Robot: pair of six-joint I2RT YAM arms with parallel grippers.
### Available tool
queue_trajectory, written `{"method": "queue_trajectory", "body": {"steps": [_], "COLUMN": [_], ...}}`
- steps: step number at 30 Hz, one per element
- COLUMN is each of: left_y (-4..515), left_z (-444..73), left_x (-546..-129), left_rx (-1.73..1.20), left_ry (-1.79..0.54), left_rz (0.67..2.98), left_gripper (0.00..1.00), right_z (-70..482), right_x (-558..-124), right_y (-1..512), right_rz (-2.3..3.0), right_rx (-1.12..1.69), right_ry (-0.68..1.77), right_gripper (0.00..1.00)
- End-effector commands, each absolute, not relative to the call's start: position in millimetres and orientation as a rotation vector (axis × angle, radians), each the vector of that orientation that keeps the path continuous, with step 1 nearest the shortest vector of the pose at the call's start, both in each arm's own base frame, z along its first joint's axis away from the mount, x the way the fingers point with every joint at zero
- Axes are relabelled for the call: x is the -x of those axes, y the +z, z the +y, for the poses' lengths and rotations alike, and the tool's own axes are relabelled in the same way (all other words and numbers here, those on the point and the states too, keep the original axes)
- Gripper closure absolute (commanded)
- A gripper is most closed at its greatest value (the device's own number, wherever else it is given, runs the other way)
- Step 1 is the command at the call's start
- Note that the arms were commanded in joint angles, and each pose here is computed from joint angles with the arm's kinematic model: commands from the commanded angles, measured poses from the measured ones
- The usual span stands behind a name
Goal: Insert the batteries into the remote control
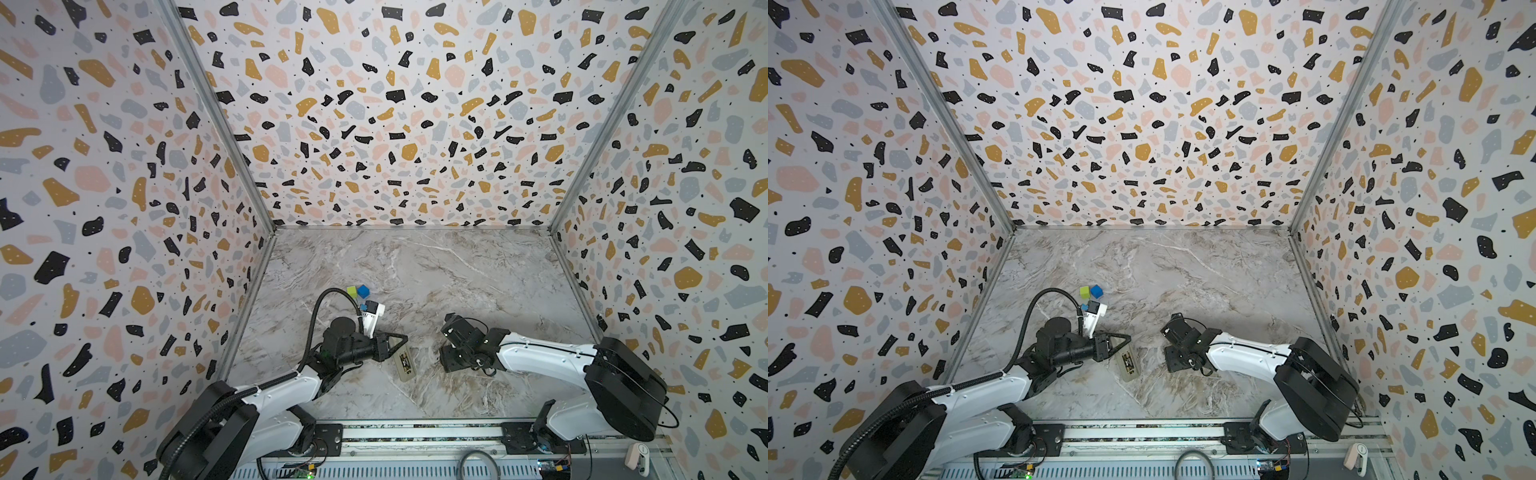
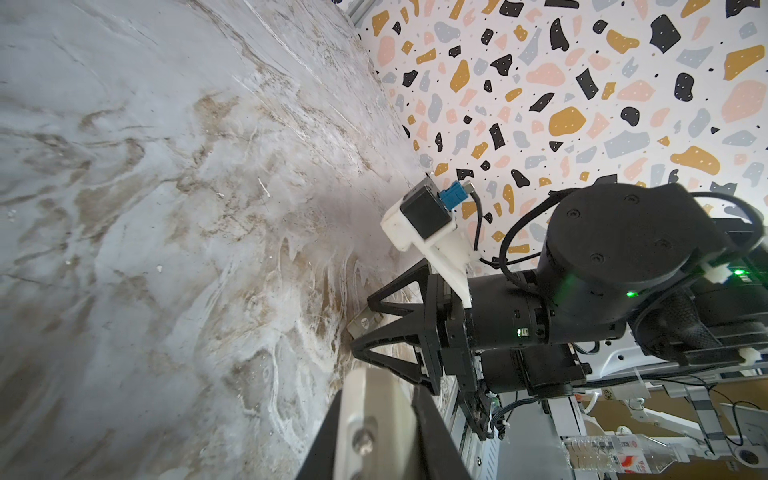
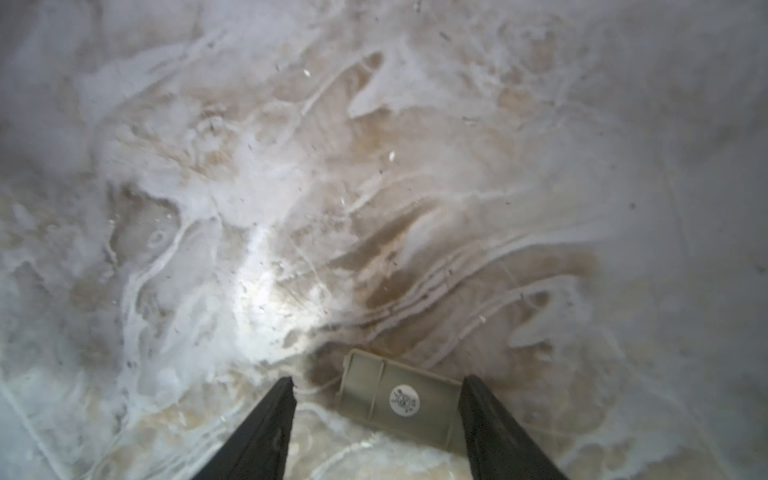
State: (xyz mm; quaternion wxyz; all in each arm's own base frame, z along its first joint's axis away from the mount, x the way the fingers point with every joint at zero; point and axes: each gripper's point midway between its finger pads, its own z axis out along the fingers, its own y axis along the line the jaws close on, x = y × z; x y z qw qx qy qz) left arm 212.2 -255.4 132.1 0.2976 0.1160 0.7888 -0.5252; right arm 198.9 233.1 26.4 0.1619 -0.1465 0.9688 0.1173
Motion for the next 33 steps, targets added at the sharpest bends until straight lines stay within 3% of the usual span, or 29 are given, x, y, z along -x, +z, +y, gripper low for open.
{"method": "queue_trajectory", "body": {"steps": [1, 10, 33], "left_y": [156, 153, 157], "left_z": [-260, -256, -257], "left_x": [-218, -221, -226], "left_rx": [-0.351, -0.308, -0.279], "left_ry": [-1.389, -1.362, -1.366], "left_rz": [2.013, 2.028, 2.023], "left_gripper": [1.0, 1.0, 1.0], "right_z": [248, 246, 244], "right_x": [-198, -209, -209], "right_y": [31, 72, 32], "right_rz": [2.772, 2.694, 2.78], "right_rx": [0.473, 0.57, 0.809], "right_ry": [0.386, 0.35, 0.417], "right_gripper": [0.35, 0.35, 0.24]}}
